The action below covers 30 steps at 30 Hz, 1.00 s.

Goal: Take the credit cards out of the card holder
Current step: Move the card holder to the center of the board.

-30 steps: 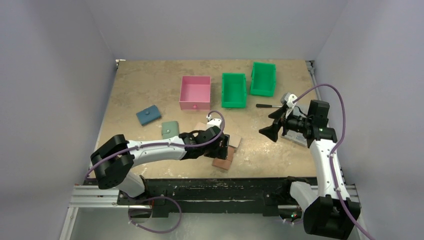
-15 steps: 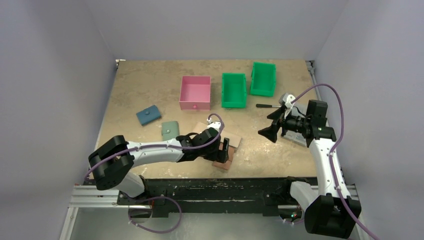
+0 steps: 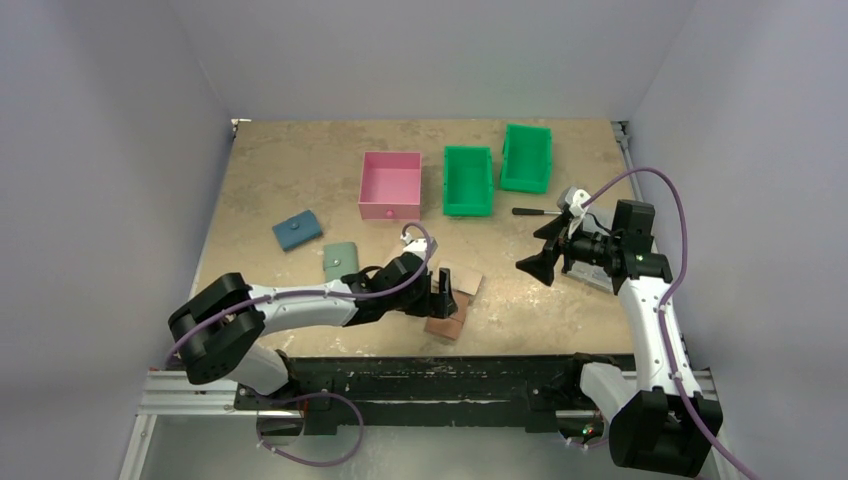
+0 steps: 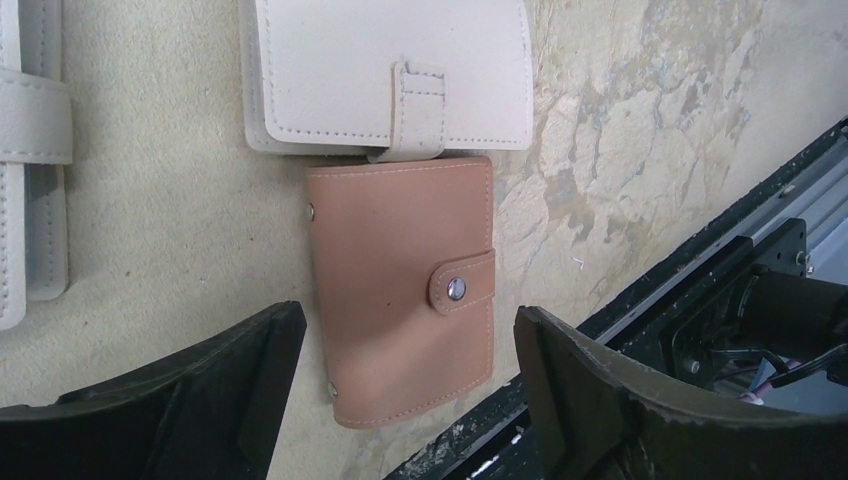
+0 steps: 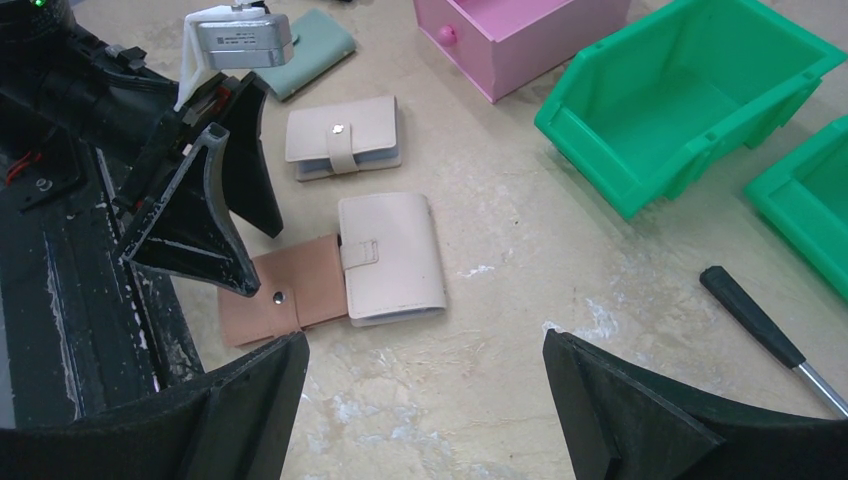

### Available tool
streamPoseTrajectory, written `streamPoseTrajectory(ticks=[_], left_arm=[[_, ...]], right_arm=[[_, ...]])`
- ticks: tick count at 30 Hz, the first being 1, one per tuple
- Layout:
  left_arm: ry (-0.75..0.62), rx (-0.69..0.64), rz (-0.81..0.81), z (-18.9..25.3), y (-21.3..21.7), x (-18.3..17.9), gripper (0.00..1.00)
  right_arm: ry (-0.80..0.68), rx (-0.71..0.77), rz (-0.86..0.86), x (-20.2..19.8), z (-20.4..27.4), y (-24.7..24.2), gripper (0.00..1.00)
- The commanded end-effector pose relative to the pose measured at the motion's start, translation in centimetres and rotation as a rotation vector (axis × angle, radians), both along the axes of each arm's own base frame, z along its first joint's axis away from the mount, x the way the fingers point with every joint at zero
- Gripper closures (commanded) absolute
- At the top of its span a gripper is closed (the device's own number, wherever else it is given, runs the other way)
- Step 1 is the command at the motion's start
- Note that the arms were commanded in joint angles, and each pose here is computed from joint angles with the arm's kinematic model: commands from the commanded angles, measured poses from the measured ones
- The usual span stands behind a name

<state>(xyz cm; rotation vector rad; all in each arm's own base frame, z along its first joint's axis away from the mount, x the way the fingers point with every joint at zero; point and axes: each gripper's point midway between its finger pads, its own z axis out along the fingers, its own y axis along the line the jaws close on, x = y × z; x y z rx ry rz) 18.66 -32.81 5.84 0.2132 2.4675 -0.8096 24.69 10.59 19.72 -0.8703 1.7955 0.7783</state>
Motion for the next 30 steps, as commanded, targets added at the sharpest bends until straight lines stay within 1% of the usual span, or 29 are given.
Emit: streamPoseTrajectory(ticks=[1, 7, 11, 18, 24, 30], left_arm=[[-0.026, -0.087, 0.007, 1.7, -0.6, 0.3, 0.17], [-0.034, -0.130, 0.010, 2.1, -0.6, 0.2, 0.14], [-0.031, -0.120, 0.021, 1.7, -0.4, 0.3, 0.12], [-0.017, -0.084, 0.047, 0.6, 0.0, 0.6, 0.12], [0.004, -0.057, 0.071, -0.6, 0.0, 1.5, 0.18], [0.030, -0.102, 0.070, -0.9, -0.4, 2.1, 0.28]], right_arm=[[-0.015, 0.012, 0.033, -0.2, 0.2, 0.5, 0.01], [-0.014, 0.013, 0.034, -0.2, 0.2, 0.5, 0.01], [-0.019, 0.012, 0.037, -0.3, 0.3, 0.5, 0.01], [-0.011, 0.016, 0.042, -0.3, 0.2, 0.6, 0.01], [-0.012, 0.013, 0.041, -0.3, 0.2, 0.6, 0.01], [-0.010, 0.012, 0.050, -0.3, 0.1, 0.8, 0.01]])
